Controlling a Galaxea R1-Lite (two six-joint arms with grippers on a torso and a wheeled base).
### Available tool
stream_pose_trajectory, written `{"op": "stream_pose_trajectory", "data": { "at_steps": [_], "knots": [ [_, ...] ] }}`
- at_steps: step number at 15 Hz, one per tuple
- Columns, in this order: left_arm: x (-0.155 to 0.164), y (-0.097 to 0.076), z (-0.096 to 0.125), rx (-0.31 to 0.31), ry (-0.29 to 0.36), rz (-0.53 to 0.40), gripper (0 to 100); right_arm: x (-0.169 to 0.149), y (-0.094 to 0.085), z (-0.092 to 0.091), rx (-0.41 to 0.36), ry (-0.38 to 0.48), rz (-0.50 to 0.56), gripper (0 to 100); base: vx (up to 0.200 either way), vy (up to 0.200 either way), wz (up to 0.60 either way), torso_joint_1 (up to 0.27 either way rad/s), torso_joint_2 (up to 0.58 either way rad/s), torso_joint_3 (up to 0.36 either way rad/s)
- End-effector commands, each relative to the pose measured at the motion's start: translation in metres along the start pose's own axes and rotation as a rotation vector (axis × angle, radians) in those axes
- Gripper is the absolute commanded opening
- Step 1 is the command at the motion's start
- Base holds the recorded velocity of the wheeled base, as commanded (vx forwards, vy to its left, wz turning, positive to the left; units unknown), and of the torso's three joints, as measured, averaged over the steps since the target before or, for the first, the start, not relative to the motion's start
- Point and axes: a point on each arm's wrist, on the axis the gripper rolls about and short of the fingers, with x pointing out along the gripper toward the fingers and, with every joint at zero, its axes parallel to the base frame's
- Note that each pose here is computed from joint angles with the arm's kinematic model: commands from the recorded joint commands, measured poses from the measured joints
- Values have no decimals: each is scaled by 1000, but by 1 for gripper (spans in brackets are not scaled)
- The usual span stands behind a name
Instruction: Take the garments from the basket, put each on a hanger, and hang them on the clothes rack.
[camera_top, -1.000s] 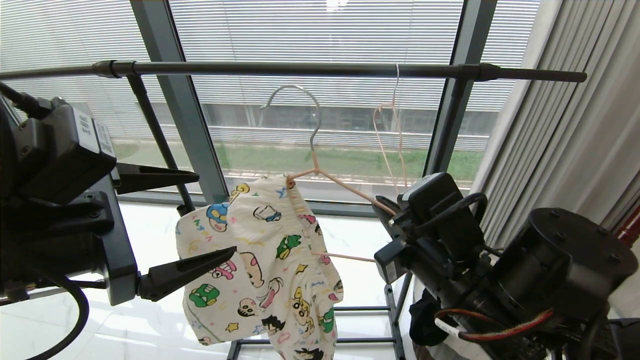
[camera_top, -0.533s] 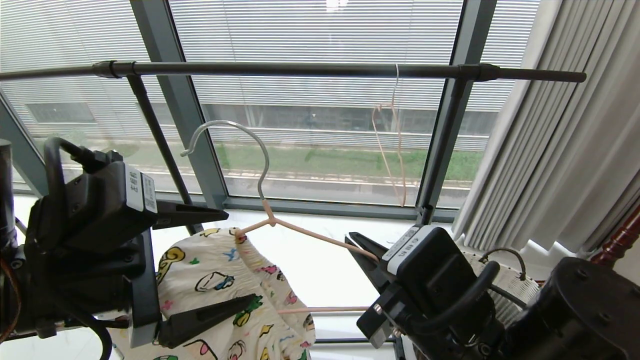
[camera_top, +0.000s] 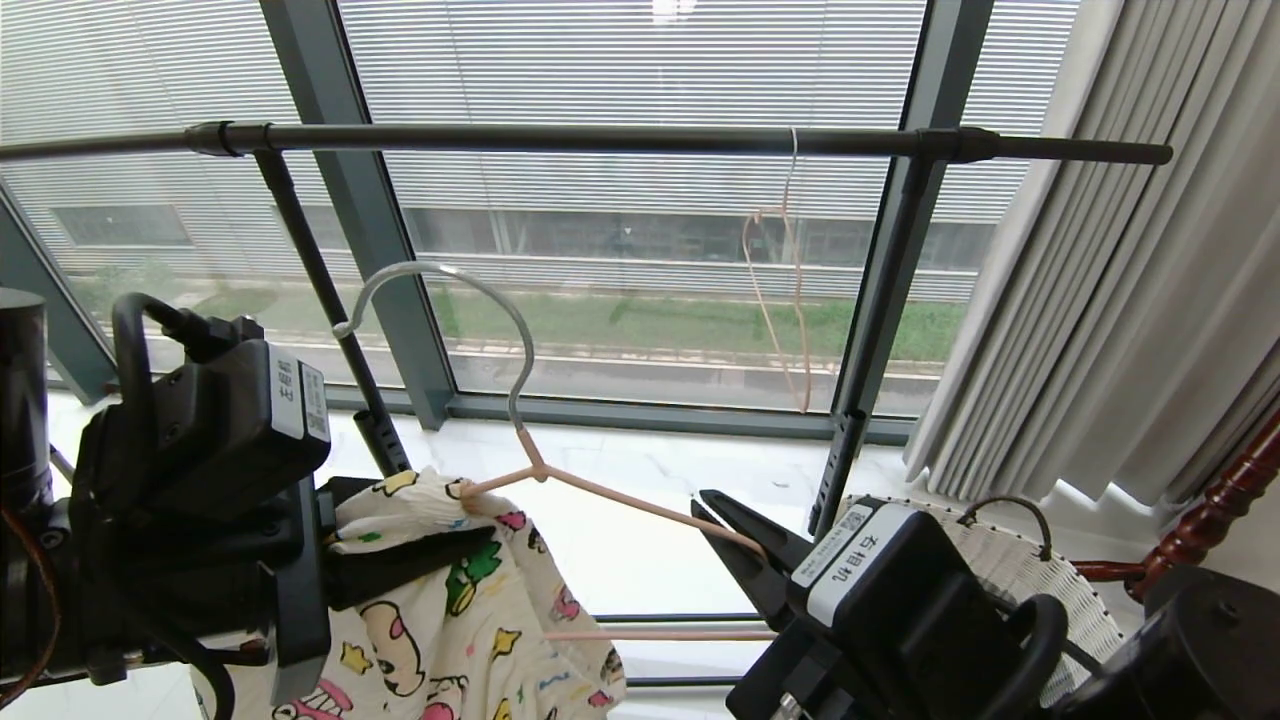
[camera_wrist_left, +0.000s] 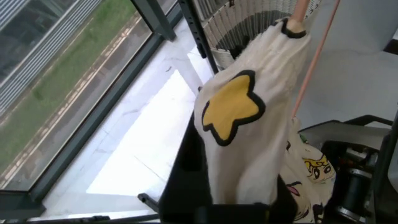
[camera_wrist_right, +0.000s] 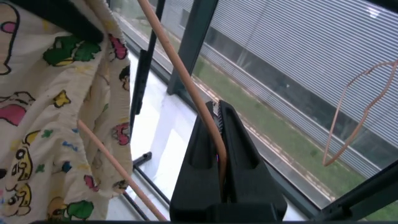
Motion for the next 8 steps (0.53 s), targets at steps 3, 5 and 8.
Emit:
{"op": "stream_pose_trajectory", "data": {
  "at_steps": [3,5,8],
  "knots": [
    [1,1,0,1,3,-1,0,0,0,-1,-14,4,2,0,0,0,0,0,0,0],
    [1,1,0,2,5,2,0,-2,1,-3,-27,13,6,100,0,0,0,0,0,0],
    [0,3,-3,-8,19,22,0,-2,-6,-7,-55,26,-15,100,0,0,0,0,0,0]
  ]
}}
